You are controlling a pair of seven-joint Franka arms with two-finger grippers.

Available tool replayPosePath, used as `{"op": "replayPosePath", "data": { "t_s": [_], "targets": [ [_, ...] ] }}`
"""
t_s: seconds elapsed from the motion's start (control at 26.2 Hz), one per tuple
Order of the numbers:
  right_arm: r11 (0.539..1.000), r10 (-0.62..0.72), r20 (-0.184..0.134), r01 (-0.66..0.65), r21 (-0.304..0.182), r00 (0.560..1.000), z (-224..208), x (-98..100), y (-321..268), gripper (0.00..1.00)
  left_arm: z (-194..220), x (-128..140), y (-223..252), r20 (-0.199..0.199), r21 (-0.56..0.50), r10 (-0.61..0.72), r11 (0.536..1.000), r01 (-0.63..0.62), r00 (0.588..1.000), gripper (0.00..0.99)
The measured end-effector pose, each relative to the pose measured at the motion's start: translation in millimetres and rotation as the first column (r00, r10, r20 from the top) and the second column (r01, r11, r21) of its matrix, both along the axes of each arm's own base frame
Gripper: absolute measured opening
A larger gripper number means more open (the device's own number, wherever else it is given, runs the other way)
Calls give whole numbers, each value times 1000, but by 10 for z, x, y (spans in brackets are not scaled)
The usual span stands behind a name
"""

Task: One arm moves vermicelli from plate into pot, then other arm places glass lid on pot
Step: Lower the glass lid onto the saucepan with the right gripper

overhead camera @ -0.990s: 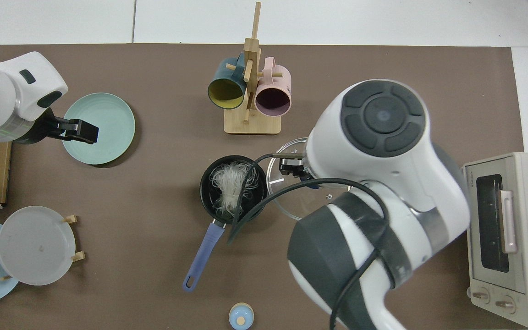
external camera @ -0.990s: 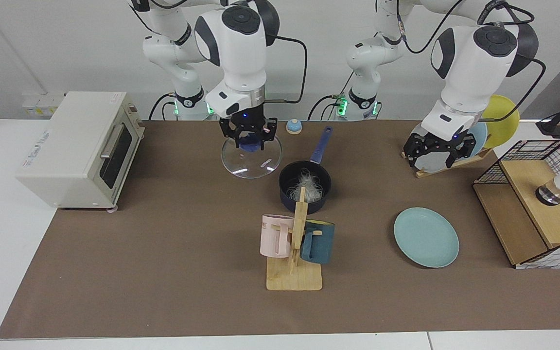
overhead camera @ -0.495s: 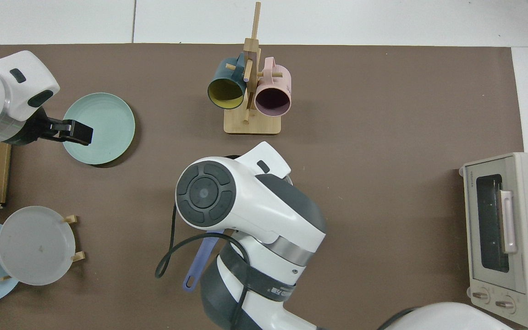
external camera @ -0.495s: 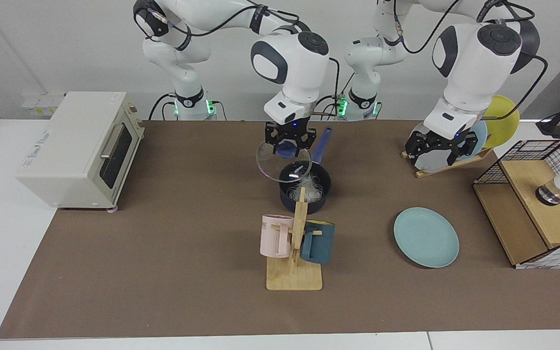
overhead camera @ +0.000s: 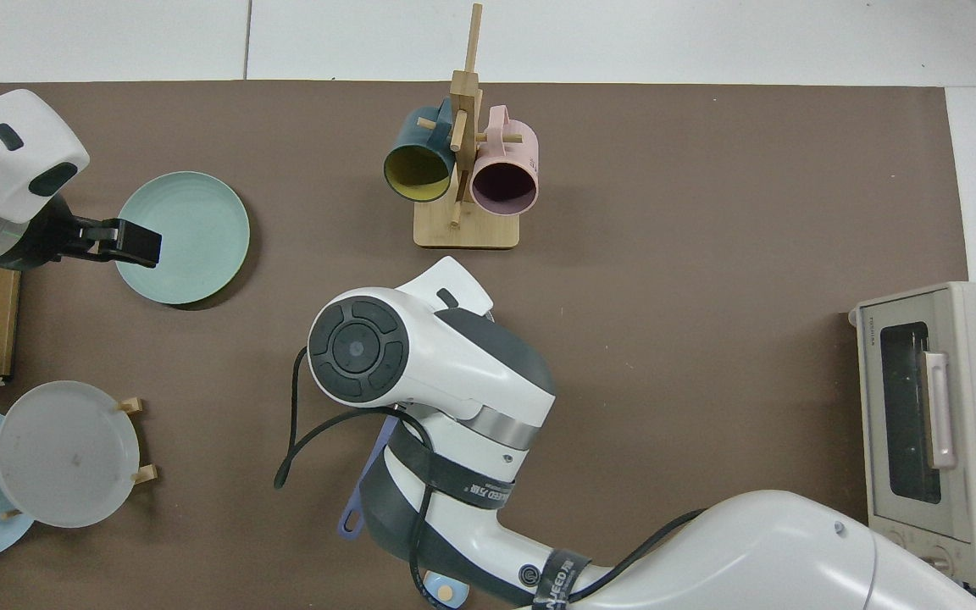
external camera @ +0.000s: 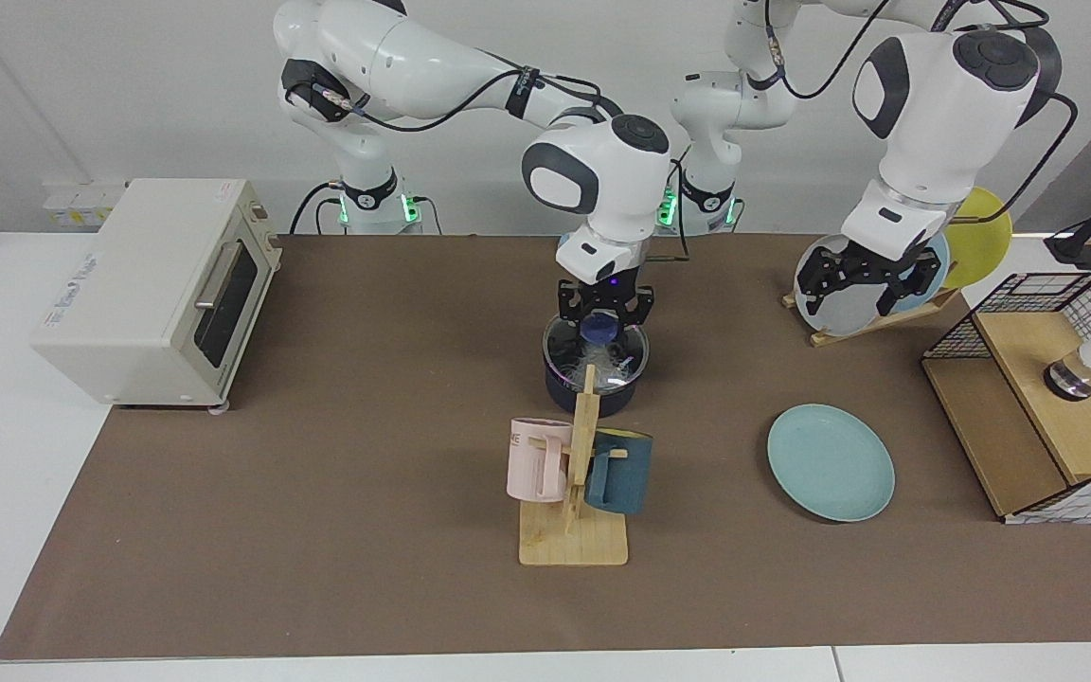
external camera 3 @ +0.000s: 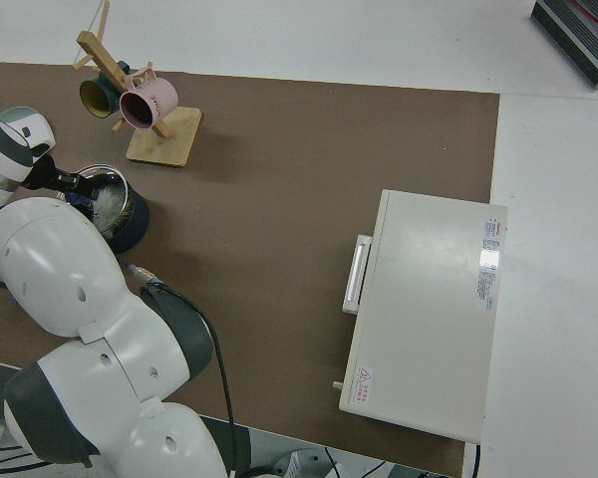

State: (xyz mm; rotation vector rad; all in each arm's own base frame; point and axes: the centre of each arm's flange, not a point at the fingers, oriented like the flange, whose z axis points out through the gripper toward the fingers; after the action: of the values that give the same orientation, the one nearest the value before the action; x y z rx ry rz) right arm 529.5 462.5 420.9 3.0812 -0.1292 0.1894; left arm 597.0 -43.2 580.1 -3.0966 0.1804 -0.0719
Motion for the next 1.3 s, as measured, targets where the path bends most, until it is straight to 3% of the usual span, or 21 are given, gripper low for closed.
{"op": "replayPosePath", "data": {
  "t_s": [0.42,0.88,1.1,1.22,1.3],
  "targets": [
    [1000,12,-12,-12,-20,1000,-215,-63,-8,656,31,-25,23,5,-45,-35,998,35,999,991],
    [1000,10,-13,-10,-21,1000,-225,-54,-26,656,231,-372,48,30,-44,-63,997,64,998,991],
    [1000,10,-13,-10,-21,1000,-226,-54,-26,656,193,-423,71,32,-43,-64,997,65,997,991],
    [1000,7,-9,-7,-15,1000,-220,-51,-21,758,171,-418,73,35,-42,-69,997,70,997,991],
    [1000,0,-4,-1,-9,1000,-209,-46,-17,899,167,-418,71,35,-42,-69,997,71,997,991]
  ]
}}
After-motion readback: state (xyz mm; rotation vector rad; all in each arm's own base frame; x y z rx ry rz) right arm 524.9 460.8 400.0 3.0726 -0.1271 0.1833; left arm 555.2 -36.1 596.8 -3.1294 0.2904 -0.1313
